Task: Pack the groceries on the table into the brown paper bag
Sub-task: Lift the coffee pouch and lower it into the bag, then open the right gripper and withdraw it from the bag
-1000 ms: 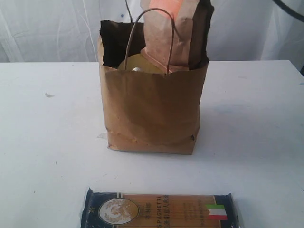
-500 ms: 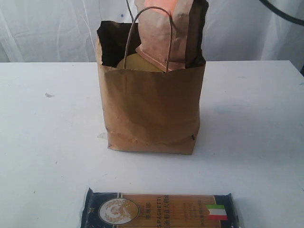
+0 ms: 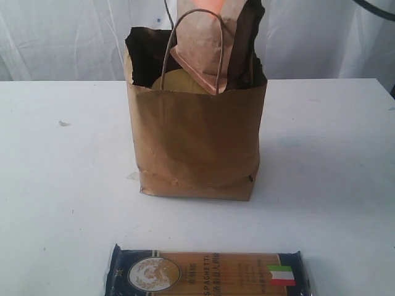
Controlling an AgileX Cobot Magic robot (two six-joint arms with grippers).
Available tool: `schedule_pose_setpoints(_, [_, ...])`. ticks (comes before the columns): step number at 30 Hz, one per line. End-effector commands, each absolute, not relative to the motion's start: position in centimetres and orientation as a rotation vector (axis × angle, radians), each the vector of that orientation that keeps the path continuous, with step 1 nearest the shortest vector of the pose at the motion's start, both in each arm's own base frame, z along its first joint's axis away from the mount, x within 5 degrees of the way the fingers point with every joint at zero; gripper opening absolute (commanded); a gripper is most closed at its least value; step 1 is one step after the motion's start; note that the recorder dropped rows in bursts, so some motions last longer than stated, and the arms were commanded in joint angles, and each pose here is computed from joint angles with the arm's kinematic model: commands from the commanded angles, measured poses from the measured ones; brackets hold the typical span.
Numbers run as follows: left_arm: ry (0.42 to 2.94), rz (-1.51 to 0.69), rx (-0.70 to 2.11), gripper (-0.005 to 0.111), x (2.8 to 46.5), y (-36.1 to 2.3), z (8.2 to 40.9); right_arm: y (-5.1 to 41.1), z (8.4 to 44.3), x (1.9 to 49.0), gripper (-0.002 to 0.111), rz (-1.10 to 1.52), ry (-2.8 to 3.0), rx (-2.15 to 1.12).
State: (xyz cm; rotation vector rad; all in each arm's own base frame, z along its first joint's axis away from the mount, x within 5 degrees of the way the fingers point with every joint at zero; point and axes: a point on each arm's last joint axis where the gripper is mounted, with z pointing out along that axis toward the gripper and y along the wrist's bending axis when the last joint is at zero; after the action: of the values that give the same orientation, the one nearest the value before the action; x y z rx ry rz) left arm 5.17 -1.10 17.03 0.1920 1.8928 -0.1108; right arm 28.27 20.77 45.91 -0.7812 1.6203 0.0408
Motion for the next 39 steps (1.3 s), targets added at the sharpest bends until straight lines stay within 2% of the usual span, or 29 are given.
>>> schedule_pose_setpoints(1, [1.893,-0.109,0.19,0.0,5.2,-1.1,16.9,20.8,46.8,28.0,0.0,0.072,1.573,-0.766])
schedule_pose_setpoints(14, [1.893,-0.109,0.19,0.0,5.2,-1.1,16.9,20.6,44.3,28.7,0.0,-0.012,1.774,-0.798])
schedule_pose_setpoints(20, [1.893,-0.109,0.19,0.0,5.2,-1.1,16.9,20.6,44.4,28.8,0.012,-0.024,1.758,-0.802])
schedule_pose_setpoints(22, [1.893,-0.109,0.19,0.0,5.2,-1.1,16.9,20.5,44.5,28.8,0.009,-0.052,1.747,-0.81])
schedule_pose_setpoints(24, [1.893,-0.109,0.19,0.0,5.2,-1.1,16.9,20.3,44.6,28.9,0.0,-0.076,1.739,-0.801])
schedule_pose_setpoints(39, [1.893,-0.109,0.19,0.0,5.2,-1.1,16.9,19.8,44.9,29.2,0.0,-0.162,1.714,-0.769])
